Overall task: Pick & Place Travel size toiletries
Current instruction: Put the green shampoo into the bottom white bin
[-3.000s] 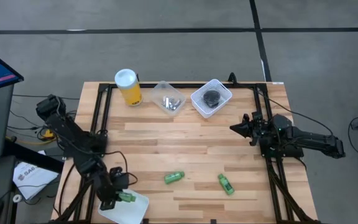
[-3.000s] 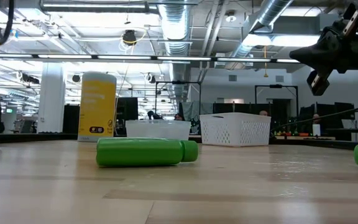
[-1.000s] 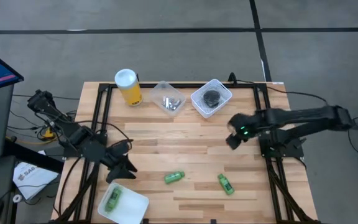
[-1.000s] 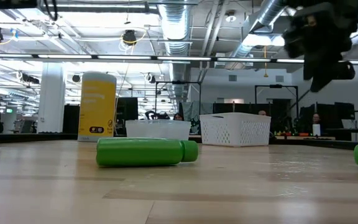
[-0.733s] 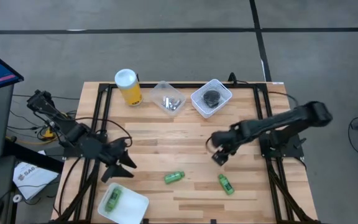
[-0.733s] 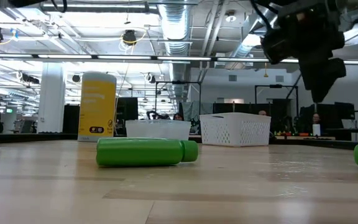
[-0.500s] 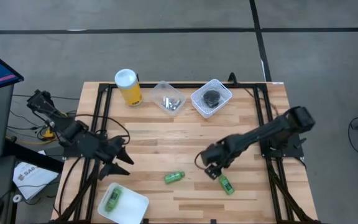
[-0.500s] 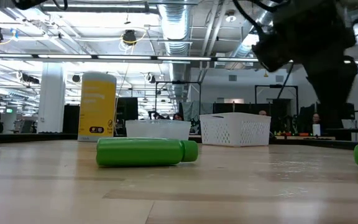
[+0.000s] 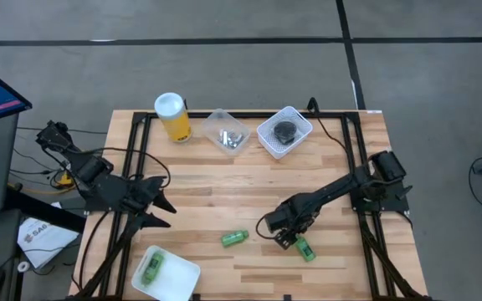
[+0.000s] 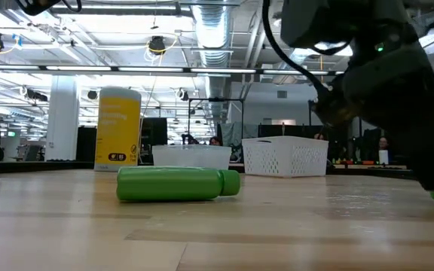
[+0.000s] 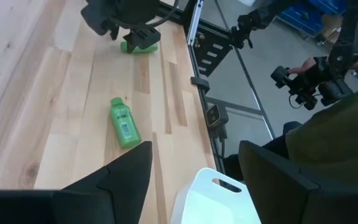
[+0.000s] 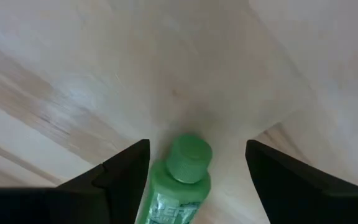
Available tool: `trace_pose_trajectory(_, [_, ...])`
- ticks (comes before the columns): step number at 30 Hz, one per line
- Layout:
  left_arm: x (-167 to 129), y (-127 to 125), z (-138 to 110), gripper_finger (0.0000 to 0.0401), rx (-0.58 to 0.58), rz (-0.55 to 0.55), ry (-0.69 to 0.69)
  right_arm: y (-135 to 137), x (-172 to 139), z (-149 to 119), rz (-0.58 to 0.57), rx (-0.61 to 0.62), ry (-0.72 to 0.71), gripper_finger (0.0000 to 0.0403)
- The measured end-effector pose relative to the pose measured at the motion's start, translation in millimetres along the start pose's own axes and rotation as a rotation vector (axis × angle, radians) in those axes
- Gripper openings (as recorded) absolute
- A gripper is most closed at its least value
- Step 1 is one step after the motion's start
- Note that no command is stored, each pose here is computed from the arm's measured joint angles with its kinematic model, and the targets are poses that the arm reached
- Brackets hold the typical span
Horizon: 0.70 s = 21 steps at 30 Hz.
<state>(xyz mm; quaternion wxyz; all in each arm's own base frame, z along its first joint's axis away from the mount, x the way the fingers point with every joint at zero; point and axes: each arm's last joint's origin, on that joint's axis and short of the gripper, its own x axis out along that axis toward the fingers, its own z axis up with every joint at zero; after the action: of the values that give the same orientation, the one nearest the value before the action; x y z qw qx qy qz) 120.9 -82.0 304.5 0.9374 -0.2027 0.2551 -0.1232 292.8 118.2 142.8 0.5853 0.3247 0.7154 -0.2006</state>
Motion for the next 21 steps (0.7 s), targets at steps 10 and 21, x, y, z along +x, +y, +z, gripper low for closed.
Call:
trace_pose_trajectory(10, [1,1,0,0.0236,0.002,0.03,-0.016,7,16,-8,-0.04,0.023,-0.005,0.0199])
trace_pose_trajectory(21, [1,2,2,0.0236,0.004,0.094,-0.062,6,13,-5,-0.037,0.055,-0.047,0.0005])
